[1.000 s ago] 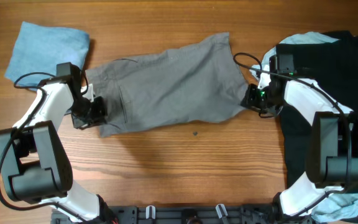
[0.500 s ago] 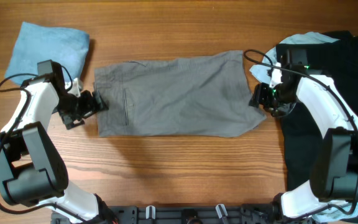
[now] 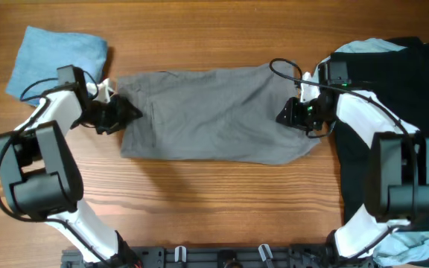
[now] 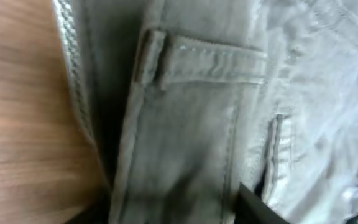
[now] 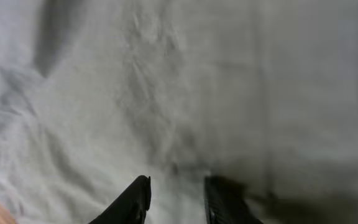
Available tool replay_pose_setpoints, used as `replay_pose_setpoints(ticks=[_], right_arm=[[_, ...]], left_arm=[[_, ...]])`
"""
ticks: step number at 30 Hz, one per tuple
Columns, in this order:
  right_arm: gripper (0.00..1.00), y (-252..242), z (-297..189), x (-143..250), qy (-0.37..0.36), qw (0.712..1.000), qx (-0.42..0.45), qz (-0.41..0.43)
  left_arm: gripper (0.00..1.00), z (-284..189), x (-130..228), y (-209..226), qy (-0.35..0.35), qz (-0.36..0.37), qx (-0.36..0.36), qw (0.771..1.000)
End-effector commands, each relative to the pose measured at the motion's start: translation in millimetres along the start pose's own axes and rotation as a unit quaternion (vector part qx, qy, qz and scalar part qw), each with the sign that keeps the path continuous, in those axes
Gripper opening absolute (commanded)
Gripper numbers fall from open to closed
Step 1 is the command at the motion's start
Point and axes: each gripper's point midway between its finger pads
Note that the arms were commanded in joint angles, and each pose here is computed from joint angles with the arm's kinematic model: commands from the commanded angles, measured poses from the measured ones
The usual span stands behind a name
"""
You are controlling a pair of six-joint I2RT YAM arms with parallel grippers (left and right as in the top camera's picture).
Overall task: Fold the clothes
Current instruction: 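Lift the left end with the left gripper and fold it rightward over the shorts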
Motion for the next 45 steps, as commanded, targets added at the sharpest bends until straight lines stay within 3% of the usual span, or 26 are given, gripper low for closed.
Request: replay_pose_setpoints(ticks=[1,3,6,8,11,14,16,20,25,28,29,31,34,35,36,39,40,42,43,44,45], right_arm=[[0.31,-3,25,18,0.04,0.999,-0.01,0.014],[0.25,-4,31,23,0.05,0.999,-0.009,0.012],[0.24,-1,19,14,0.031,0.999,-0.006,0.006],[0.24,5,-6,-1,-0.005,1.0,-0.004,-0.005],[0.25,14,-41,-19,-0.059,0.998,0.001,-0.02],[0.27,18,-60,-27,-0.09,0.995,0.006,-0.029],[0.27,17,-61,-28,-0.091,0.995,0.007,-0.028],[0.28,13,-61,-27,-0.09,0.995,0.019,-0.027],[0.29,9,-61,-27,-0.088,0.995,0.03,-0.025],[0.31,9,-60,-23,-0.082,0.996,0.029,-0.012],[0.32,9,-60,-22,-0.08,0.996,0.029,-0.011],[0.37,9,-60,-20,-0.076,0.997,0.029,-0.009],[0.4,9,-60,-20,-0.075,0.997,0.029,-0.009],[0.48,9,-59,-20,-0.075,0.997,0.028,-0.012],[0.54,13,-59,-19,-0.074,0.997,0.02,-0.028],[0.6,54,-60,-18,-0.08,0.986,-0.082,-0.125],[0.6,73,-59,-15,-0.08,0.978,-0.119,-0.153],[0.53,87,-49,-7,-0.06,0.976,-0.119,-0.174],[0.42,94,-42,-1,-0.046,0.975,-0.116,-0.183],[0.33,102,-33,7,-0.027,0.974,-0.114,-0.195],[0.17,112,-24,16,-0.009,0.97,-0.118,-0.212]], left_arm=[[0.25,33,20,16,0.039,0.01,-0.041,0.998],[0.04,32,22,18,0.041,0.01,-0.046,0.998],[0.04,7,16,25,0.033,-0.009,-0.076,0.996],[0.04,-48,-4,25,-0.002,-0.018,-0.143,0.99],[0.04,-123,-21,-17,-0.052,0.01,-0.171,0.984],[0.04,-157,-20,-68,-0.08,0.056,-0.157,0.983],[0.04,-148,-7,-97,-0.075,0.087,-0.148,0.982],[0.04,-103,47,-178,-0.014,0.168,-0.065,0.984],[0.04,-43,100,-224,-0.003,0.247,-0.102,0.964],[0.04,6,126,-230,0.033,0.244,-0.117,0.962],[0.09,22,130,-230,0.04,0.24,-0.122,0.962],[0.4,57,143,-231,0.061,0.229,-0.123,0.964],[0.48,71,163,-242,0.097,0.236,-0.09,0.963],[0.56,62,157,-245,0.086,0.235,-0.09,0.964],[0.58,50,148,-247,0.076,0.229,-0.086,0.967],[0.59,-2,106,-246,0.018,0.197,-0.082,0.977],[0.59,-28,79,-232,-0.024,0.175,-0.1,0.979],[0.29,-51,50,-204,-0.044,0.134,-0.124,0.982],[0.19,-54,44,-190,-0.037,0.125,-0.135,0.982],[0.15,-55,42,-177,-0.023,0.126,-0.148,0.981],[0.13,-52,42,-166,-0.009,0.125,-0.157,0.98]])
Point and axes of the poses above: each gripper's point midway between its finger pads, its own z axis out along the fingers, its own y axis along the line the jaws close on, x = y × z, and after that the axes turned 11 degrees about -z, right-handed
